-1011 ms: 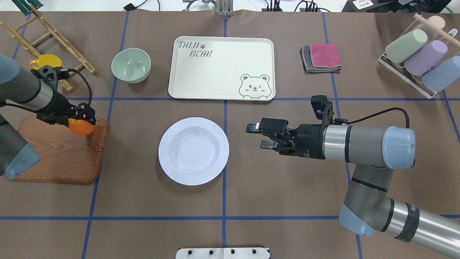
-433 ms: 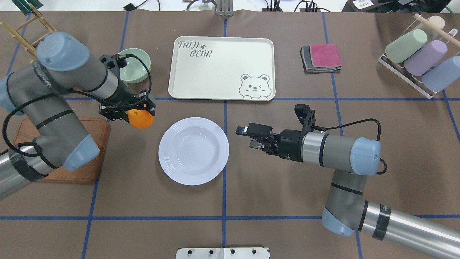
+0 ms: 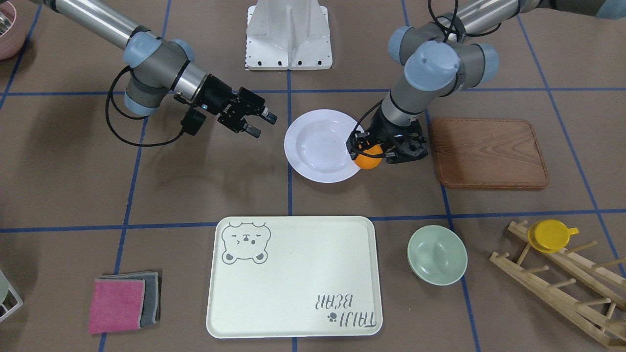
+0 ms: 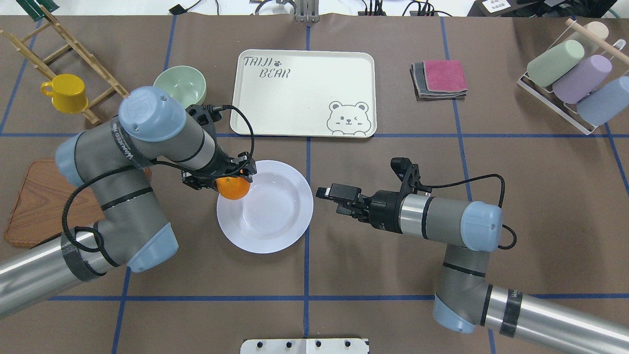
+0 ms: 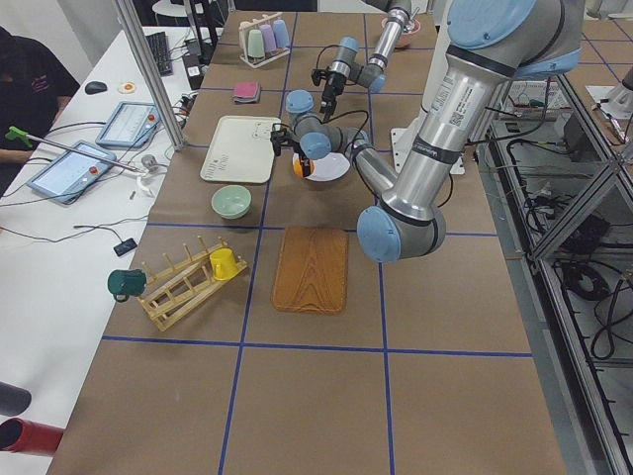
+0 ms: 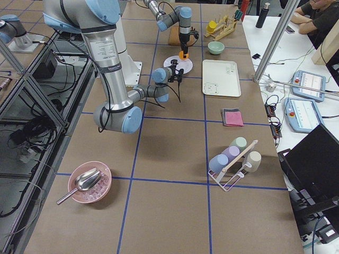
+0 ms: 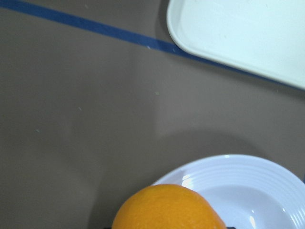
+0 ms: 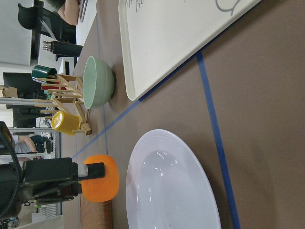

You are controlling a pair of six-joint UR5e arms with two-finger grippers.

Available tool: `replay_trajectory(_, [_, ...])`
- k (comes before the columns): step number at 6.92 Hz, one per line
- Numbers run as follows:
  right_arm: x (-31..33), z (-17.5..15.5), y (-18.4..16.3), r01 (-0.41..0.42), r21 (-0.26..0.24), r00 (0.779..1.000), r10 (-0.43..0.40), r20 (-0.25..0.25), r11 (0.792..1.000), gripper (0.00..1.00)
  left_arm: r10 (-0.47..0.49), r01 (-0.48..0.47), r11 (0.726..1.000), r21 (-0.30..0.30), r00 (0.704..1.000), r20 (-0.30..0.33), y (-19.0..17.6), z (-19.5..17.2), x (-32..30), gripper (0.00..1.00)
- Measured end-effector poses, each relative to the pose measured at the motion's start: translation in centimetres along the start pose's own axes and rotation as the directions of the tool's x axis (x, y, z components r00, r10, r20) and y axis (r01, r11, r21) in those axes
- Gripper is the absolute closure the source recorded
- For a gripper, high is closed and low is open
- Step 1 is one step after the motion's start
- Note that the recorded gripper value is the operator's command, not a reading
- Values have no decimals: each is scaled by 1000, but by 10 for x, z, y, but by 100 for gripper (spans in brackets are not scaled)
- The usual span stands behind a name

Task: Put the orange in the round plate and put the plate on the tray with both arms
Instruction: 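Carry the orange onto the white plate with the left gripper while the right nears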

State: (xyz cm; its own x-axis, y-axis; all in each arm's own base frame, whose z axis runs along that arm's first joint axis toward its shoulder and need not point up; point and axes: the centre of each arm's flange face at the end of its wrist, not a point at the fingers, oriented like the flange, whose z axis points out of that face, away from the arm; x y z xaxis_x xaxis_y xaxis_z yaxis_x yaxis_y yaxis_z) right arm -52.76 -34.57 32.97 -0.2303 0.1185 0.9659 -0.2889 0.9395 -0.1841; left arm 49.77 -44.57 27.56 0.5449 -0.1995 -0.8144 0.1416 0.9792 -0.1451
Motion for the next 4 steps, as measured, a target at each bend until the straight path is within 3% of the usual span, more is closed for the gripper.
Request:
replay_trajectory(1, [2,4,8,4,1,1000,-4,-2,1000,0,9,-9,1000,-2,1000,2,11,7,5,23])
replay_trajectory(2, [4,6,13,5,0,1000,-5,-3,1000,0,16,-16,1000,-8,1000,4,21,12,9,2])
replay_trajectory(4, [7,10,19,4,7,1000,-4,-7,1000,1,28,-28,1000,-3,1000,6,31,19,13,1])
